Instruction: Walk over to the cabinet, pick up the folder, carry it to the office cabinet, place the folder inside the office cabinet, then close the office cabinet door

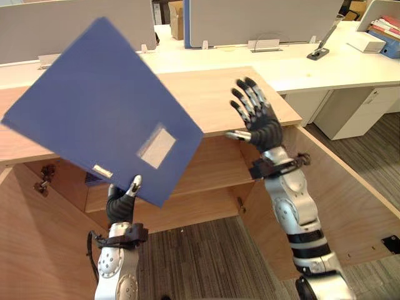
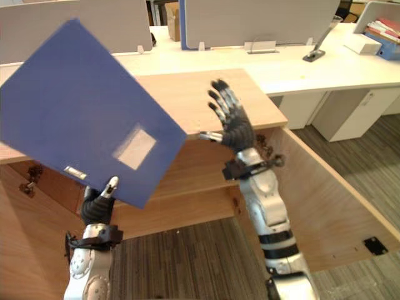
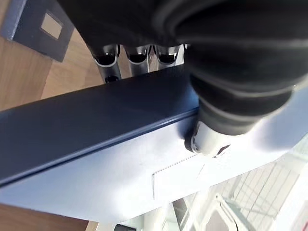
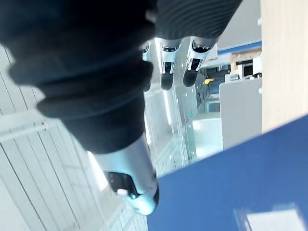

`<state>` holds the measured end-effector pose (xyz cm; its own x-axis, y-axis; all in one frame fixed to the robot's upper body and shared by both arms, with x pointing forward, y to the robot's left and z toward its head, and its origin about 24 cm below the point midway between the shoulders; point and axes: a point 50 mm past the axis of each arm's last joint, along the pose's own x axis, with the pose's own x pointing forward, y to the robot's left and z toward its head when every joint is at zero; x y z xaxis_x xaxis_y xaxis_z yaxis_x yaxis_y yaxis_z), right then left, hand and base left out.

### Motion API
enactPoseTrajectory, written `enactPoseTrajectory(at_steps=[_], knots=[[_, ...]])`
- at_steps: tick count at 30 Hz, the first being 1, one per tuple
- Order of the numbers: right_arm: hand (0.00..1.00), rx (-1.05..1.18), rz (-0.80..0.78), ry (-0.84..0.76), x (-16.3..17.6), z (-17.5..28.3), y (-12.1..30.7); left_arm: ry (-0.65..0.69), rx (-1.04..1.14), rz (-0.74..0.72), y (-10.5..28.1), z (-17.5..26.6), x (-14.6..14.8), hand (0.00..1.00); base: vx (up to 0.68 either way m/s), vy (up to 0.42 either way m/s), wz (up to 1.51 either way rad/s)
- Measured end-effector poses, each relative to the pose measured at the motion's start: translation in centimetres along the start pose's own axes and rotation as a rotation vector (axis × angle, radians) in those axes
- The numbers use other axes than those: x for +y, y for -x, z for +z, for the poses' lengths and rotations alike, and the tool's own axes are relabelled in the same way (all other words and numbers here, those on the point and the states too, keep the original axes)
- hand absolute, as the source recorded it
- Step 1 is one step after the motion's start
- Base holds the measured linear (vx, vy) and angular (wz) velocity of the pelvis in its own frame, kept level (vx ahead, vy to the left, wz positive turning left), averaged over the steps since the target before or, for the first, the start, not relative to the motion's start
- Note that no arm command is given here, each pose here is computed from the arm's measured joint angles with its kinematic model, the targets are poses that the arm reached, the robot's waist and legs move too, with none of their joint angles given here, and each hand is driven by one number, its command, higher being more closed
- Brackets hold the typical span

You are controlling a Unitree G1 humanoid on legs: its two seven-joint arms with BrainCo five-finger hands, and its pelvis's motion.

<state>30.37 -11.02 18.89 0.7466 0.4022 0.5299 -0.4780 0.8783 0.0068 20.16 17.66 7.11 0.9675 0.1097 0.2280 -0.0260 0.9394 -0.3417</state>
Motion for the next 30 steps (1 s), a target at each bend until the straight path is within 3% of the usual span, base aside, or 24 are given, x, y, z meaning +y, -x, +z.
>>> enactPoseTrajectory(at_steps=[4,11,16,22,30], knots=[[0.0,0.046,0.096,0.038,0.2,-0.3,-2.3,-0.047,-0.021,-0.12,-0.7,0.4,-1.4,1.0,0.0,0.0,0.01],[0.0,0.06,0.108,0.18,-1.7,1.2,-4.1,-0.056,-0.021,-0.171,-0.5,0.5,-1.9,1.0,-0.02,0.011,0.1],[0.0,0.0,0.107,0.345,-1.2,2.6,-5.7,-0.007,-0.051,-0.25,-0.4,1.0,-3.0,1.0,-0.02,0.007,0.08],[0.0,-0.08,0.132,0.568,0.1,3.8,-7.0,0.031,-0.048,-0.249,-0.3,1.0,-3.0,1.0,-0.02,0.009,0.01],[0.0,-0.027,0.236,0.537,1.4,2.1,-7.3,0.071,-0.032,-0.242,-0.4,1.1,-2.3,1.0,-0.04,0.012,0.0]])
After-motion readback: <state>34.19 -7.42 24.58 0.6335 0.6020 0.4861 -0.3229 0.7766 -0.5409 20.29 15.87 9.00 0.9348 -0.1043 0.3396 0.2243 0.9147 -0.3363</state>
